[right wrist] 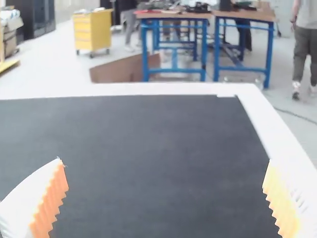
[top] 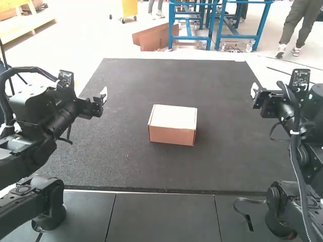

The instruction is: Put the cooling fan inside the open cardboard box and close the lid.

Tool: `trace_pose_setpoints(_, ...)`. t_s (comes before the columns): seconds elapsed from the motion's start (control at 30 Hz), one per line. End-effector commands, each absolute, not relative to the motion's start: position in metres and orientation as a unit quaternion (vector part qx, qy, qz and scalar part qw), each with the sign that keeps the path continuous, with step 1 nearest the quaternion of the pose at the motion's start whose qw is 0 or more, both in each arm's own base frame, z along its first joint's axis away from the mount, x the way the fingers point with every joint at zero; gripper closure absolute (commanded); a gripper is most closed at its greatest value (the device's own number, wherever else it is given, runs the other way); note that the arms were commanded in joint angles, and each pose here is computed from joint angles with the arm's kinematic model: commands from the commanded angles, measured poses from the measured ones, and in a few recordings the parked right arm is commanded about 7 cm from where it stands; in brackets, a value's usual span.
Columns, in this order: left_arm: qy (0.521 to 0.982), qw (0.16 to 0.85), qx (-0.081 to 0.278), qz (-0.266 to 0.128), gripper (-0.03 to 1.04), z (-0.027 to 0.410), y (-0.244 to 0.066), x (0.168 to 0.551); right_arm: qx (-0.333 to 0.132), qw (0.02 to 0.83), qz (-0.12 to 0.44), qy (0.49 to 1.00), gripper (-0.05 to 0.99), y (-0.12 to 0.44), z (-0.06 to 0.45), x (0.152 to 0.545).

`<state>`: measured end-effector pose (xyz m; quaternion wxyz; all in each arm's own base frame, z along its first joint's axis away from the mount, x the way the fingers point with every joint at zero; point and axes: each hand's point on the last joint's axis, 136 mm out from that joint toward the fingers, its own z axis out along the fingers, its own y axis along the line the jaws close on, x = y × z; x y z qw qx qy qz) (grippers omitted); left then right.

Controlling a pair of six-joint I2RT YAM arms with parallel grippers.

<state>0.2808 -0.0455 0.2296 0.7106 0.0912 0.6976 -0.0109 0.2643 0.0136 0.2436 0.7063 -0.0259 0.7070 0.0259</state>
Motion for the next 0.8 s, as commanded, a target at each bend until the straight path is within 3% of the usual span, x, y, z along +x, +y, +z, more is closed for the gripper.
trace_pose_setpoints(0.0,0.675,0.733,0.080,0.001,0.05,0.236,-0.038,0.272,-0.033,0.731,-0.003,0.682,0.03,0.006,0.249,0.256)
trace_pose_setpoints(0.1,0.656,0.751,0.075,0.002,0.05,0.235,-0.036,0.260,-0.035,0.752,-0.014,0.658,0.03,0.004,0.253,0.248)
trace_pose_setpoints(0.3,0.615,0.786,0.064,0.010,0.05,0.232,-0.029,0.239,-0.030,0.753,-0.027,0.656,0.03,-0.002,0.227,0.242)
trace_pose_setpoints(0.4,0.637,0.767,0.071,0.032,0.05,0.218,-0.025,0.242,-0.031,0.753,-0.031,0.656,0.03,-0.003,0.216,0.242)
trace_pose_setpoints(0.77,0.704,0.708,0.053,0.011,0.05,0.174,-0.023,0.246,0.006,0.696,-0.032,0.718,0.03,-0.013,0.166,0.246)
